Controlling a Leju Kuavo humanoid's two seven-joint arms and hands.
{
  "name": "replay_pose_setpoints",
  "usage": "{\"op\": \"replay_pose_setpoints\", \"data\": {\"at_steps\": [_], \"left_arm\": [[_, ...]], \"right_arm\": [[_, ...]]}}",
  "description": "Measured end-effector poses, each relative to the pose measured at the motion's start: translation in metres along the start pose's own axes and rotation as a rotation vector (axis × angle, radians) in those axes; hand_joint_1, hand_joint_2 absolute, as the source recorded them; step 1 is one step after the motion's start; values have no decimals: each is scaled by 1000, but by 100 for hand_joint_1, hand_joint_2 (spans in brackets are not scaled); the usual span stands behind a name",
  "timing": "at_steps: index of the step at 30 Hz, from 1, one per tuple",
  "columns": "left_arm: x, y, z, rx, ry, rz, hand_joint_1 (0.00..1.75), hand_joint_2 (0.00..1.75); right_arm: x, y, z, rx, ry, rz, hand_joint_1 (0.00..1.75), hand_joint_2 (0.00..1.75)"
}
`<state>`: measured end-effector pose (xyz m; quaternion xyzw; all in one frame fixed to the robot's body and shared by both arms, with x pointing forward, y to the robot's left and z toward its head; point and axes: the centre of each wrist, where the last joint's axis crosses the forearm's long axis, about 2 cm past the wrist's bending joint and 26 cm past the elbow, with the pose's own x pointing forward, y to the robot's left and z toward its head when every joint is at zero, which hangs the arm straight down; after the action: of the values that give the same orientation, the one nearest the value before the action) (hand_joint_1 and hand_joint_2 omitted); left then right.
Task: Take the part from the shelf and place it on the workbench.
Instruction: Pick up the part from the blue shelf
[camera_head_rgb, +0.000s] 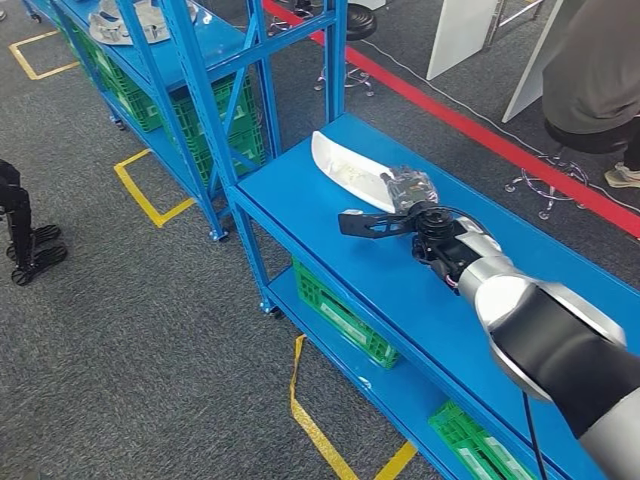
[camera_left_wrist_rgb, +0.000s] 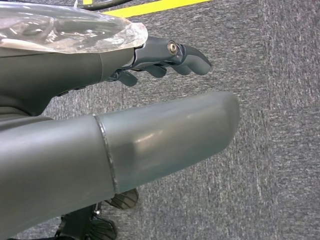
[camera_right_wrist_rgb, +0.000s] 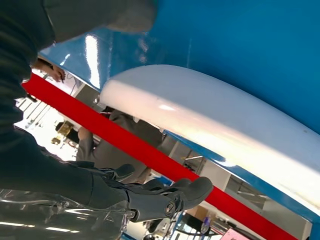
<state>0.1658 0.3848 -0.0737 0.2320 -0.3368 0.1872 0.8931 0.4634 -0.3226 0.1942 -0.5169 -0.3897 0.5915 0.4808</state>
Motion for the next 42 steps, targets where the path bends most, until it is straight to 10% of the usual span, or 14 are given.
{"op": "replay_pose_setpoints", "data": {"at_steps": [42], "left_arm": [[-1,0,0,6,-22,-25,0,0]], "right_arm": [[-2,-5,-1,-23,-59,-187,175,175]]}}
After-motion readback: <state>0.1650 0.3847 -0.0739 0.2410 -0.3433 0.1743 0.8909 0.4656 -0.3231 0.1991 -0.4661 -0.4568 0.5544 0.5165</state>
